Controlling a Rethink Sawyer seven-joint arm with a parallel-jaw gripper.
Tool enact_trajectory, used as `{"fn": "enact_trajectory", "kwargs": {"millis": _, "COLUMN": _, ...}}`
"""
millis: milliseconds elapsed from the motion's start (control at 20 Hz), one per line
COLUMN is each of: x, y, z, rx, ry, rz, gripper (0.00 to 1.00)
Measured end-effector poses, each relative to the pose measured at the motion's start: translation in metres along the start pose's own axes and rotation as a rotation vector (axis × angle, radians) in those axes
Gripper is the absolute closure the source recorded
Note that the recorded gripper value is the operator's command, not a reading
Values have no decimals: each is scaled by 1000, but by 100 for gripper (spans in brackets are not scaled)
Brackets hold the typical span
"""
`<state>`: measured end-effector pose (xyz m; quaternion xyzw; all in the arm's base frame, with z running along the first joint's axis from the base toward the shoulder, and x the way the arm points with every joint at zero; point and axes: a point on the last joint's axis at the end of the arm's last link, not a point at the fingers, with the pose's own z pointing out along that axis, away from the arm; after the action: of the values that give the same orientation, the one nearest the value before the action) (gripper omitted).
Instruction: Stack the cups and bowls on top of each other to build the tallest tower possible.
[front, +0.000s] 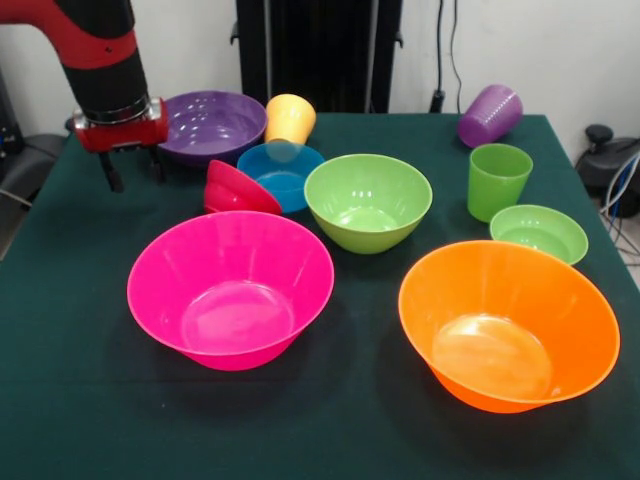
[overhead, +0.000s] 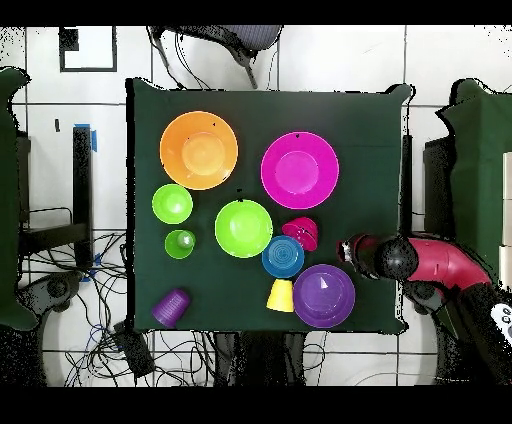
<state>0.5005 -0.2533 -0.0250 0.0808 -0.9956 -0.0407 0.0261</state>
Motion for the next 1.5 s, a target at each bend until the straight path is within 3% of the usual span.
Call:
{"fn": "enact_trajectory", "kwargs": {"millis": 300, "x": -26, "y": 6, "z": -22, "rx": 26, "ry": -47, "rz": -39, "gripper": 0}}
{"fn": "enact_trajectory", "kwargs": {"millis": 650, "x": -43, "y": 8, "z": -44, "rx": 66, "ry": -66, "rz": -62, "gripper": 0}}
{"fn": "enact_trajectory", "kwargs": {"millis": 1050, "x": -48, "y": 25, "z": -48, "rx": 87, "ry": -24, "rz": -56, "gripper": 0}}
{"fn": "enact_trajectory", "kwargs": {"millis": 1200, "x": -46, "y": 32, "z": -44, "rx": 74, "ry": 6, "rz": -4, "gripper": 0}}
{"fn": "enact_trajectory", "kwargs": {"millis": 1400, "x": -46, "y": 35, "z": -41, "rx": 39, "ry": 30, "rz": 159, "gripper": 0}}
{"fn": "enact_trajectory", "kwargs": {"millis": 1500, "x": -46, "y": 34, "z": -39, "rx": 18, "ry": 33, "rz": 264, "gripper": 0}}
